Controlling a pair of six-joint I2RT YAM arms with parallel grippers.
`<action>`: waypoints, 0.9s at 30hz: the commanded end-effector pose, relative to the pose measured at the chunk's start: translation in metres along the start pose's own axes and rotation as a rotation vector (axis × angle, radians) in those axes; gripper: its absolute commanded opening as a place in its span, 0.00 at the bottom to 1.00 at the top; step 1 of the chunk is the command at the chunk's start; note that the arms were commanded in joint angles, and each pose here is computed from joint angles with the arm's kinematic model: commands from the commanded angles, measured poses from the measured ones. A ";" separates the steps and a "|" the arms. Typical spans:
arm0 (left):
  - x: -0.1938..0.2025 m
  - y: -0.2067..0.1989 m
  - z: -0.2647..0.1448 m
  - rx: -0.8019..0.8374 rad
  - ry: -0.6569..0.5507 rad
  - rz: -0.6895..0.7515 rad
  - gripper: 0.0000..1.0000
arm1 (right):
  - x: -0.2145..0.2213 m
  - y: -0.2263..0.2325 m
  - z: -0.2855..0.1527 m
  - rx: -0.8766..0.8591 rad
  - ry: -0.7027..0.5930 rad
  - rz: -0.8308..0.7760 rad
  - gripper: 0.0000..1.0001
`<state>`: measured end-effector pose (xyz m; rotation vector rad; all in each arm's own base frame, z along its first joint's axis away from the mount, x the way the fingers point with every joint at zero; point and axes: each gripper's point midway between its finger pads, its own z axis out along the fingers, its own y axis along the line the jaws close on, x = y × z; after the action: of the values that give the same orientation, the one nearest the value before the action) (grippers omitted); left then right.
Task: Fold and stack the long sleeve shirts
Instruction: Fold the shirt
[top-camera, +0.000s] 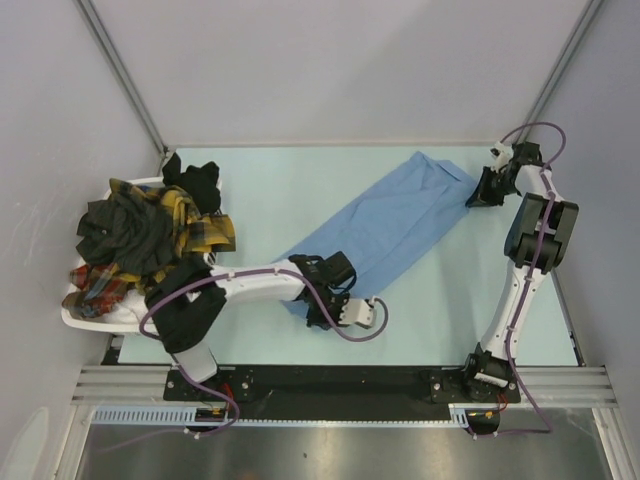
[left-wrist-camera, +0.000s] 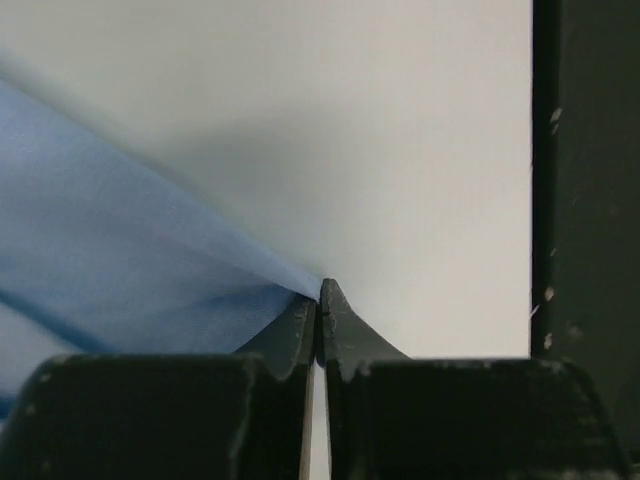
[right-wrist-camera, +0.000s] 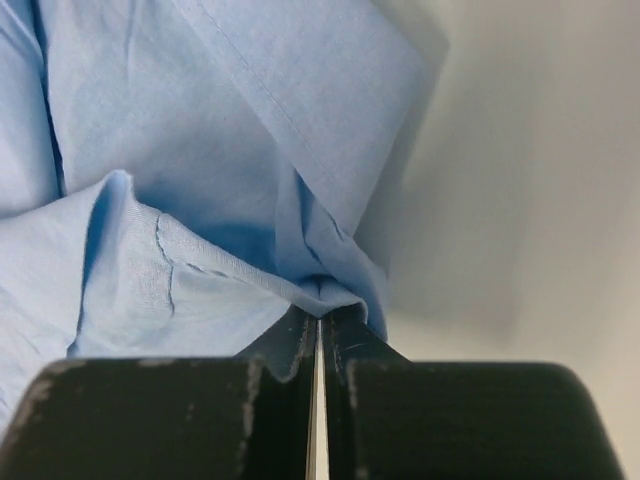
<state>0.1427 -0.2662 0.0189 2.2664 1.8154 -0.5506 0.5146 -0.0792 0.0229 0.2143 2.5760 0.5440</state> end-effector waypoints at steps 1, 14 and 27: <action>-0.028 -0.019 0.005 0.123 -0.014 -0.125 0.21 | -0.041 0.011 0.019 0.005 -0.096 -0.140 0.00; 0.022 0.123 -0.110 -0.172 -0.235 -0.632 0.47 | 0.006 0.000 -0.044 0.025 -0.019 0.105 0.44; 0.112 0.183 -0.087 -0.168 -0.219 -0.936 0.47 | 0.090 0.054 -0.024 -0.092 0.080 0.230 0.42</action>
<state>0.3574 -0.1647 0.0331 1.0967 2.6000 -0.6074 0.4310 -0.0210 0.0267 0.4320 2.6341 0.7572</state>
